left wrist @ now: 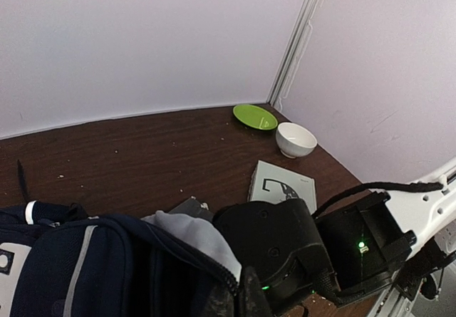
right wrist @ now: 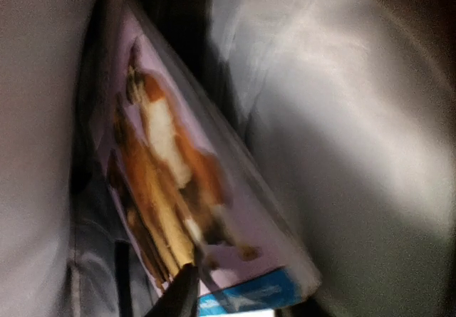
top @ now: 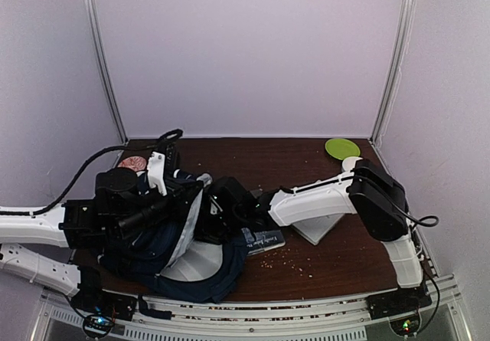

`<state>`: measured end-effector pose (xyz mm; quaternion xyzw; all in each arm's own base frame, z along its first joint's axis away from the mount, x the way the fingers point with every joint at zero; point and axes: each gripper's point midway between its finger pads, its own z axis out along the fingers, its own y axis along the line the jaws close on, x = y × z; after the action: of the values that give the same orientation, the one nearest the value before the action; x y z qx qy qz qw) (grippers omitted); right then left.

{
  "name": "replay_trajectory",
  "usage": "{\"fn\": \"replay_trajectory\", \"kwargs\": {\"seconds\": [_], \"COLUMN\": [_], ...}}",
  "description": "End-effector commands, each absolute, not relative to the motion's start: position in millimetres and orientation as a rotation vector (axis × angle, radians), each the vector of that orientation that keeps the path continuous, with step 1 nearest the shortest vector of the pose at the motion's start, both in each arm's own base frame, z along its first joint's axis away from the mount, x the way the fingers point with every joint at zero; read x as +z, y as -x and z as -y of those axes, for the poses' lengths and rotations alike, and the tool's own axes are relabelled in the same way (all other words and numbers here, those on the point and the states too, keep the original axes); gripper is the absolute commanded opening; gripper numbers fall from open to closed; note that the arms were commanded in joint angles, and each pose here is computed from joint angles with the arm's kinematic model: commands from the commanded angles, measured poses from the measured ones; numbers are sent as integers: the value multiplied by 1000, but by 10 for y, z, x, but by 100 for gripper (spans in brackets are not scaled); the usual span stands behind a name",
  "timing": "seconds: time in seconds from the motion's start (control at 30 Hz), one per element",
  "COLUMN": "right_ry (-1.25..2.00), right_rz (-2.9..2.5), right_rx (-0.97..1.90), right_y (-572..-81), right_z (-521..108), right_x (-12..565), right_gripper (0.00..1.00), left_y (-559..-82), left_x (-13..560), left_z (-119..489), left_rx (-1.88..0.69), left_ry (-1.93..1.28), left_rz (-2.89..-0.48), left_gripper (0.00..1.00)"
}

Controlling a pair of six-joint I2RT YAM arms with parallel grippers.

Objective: Pack the student bag
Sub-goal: Place the book in the student bag.

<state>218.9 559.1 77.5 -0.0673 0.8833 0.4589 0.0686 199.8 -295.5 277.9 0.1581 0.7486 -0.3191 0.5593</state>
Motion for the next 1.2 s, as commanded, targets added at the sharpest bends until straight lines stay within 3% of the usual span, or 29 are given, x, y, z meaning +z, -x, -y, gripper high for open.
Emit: {"fn": "replay_trajectory", "kwargs": {"seconds": [0.0,0.1,0.27,0.5,0.73,0.8,0.93,1.0,1.03,1.17], "right_ry": [308,361,434,415,69,-18,-136,-166,-182,-262], "right_rz": [-2505,-2451,-2436,-2427,-2211,-2236,-2253,-2235,-2230,-2227], "right_rx": [1494,1448,1367,1087,583,599,589,568,565,540], "right_y": [-2195,-2176,-2120,-2199,-2644,-2703,-2744,-2744,-2742,-2744], "right_z": [-5551,-5362,-5088,-4385,-2900,-2638,-2287,-2176,-2132,-1949], "right_x": [1469,1798,2077,2081,1918,1754,1552,1524,1507,1371], "right_gripper": [48,61,69,71,69,71,72,73,73,73], "left_y": [-1990,-2005,-2003,-1974,-1930,-1922,-1907,-1922,-1938,-2011], "left_x": [3451,3459,3457,3317,2772,2600,2501,2623,2717,3233], "left_z": [2793,2657,2494,2257,2459,2611,2915,2998,3012,2945], "left_rx": [-878,-833,-771,-695,-571,-558,-595,-605,-602,-585], "left_ry": [-222,-199,-196,-198,-417,-481,-563,-578,-577,-548], "left_rz": [-1580,-1575,-1579,-1623,-1803,-1870,-1916,-1900,-1886,-1762], "left_gripper": [0,0,0,0,0,14,70,90,96,98]}}
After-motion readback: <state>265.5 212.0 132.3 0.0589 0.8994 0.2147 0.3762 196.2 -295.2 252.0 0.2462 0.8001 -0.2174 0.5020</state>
